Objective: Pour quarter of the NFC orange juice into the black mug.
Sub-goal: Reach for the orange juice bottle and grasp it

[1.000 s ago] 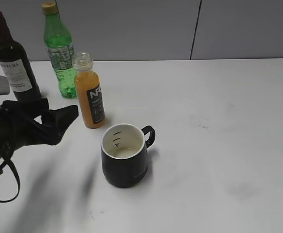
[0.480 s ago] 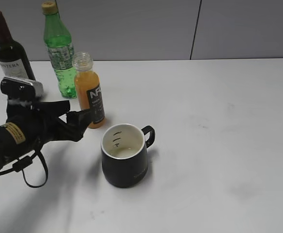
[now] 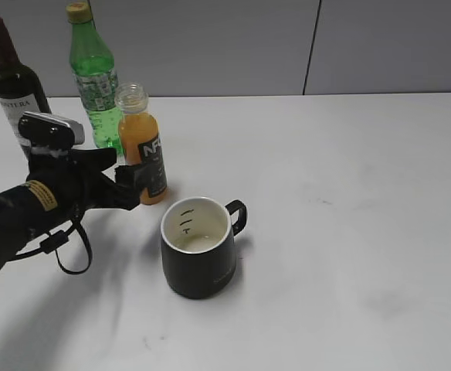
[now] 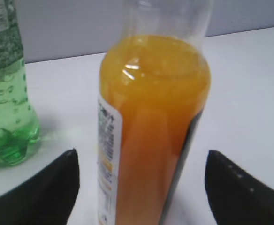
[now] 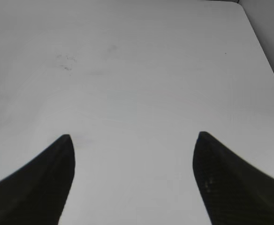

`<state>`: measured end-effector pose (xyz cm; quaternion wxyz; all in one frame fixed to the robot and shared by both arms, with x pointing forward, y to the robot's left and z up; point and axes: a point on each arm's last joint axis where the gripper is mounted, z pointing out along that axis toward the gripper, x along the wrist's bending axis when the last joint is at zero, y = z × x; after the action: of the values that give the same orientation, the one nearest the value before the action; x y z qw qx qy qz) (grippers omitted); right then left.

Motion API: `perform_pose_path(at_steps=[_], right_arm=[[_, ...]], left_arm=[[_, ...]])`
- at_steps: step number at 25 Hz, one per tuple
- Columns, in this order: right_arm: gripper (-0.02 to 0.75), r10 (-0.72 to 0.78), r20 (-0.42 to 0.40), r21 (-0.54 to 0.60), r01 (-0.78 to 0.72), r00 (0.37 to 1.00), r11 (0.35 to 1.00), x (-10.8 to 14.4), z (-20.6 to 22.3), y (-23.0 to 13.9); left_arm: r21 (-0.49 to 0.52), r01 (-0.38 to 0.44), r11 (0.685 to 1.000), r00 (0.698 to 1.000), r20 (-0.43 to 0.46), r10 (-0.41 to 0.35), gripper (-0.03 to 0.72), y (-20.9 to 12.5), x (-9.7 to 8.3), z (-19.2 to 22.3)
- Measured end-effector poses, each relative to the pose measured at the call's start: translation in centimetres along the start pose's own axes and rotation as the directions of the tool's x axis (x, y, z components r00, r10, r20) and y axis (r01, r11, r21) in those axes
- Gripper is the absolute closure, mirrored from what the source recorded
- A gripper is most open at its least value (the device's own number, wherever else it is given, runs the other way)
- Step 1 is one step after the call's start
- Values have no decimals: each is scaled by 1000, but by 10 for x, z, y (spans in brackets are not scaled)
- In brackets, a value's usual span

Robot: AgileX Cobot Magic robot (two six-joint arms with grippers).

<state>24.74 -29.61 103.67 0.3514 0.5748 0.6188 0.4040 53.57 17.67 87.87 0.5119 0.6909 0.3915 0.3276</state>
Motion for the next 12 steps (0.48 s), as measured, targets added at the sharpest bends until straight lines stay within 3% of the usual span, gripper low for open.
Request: perform_pose_path(at_steps=[12], right_arm=[[144,0,0,0,0,1000,1000,0,0,0]], left_arm=[[-5,-66,998,997,38,66,48,-9,0,31]])
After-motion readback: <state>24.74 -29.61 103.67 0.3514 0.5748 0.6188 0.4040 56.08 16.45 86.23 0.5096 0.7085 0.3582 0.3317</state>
